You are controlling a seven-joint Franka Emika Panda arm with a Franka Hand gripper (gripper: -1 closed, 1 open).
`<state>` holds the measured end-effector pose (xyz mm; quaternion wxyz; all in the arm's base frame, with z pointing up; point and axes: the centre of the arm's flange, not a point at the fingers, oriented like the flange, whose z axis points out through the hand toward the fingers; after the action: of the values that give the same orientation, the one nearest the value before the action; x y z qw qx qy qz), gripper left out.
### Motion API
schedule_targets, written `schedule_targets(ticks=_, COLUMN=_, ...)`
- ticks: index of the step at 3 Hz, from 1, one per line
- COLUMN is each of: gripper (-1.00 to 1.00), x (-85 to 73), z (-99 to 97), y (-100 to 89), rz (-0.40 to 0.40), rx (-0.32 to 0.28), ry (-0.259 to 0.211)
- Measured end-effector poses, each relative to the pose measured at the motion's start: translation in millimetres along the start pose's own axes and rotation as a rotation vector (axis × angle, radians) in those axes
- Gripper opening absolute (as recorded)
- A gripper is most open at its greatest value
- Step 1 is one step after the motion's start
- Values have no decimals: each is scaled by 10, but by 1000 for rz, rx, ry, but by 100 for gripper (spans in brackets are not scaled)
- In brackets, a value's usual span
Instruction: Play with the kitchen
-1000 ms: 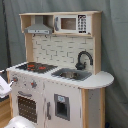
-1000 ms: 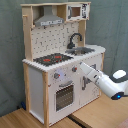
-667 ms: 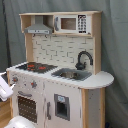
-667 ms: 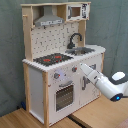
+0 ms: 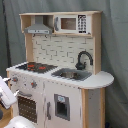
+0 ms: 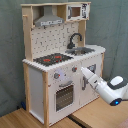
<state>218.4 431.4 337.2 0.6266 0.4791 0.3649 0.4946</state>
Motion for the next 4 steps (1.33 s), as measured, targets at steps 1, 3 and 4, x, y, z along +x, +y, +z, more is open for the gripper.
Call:
schedule_targets(ticks=1, gripper=100, x=-24, z=-32, y=-194, rz=73, rx=11, ry=2)
schedule_targets(ticks=3, gripper=100, x=-41, z=-58, y=-455, rz=251, rx=37, ry=5)
schedule_targets(ticks=4, gripper=100, x=-33, z=-21, y=-492, rz=352, rx=55, ry=10)
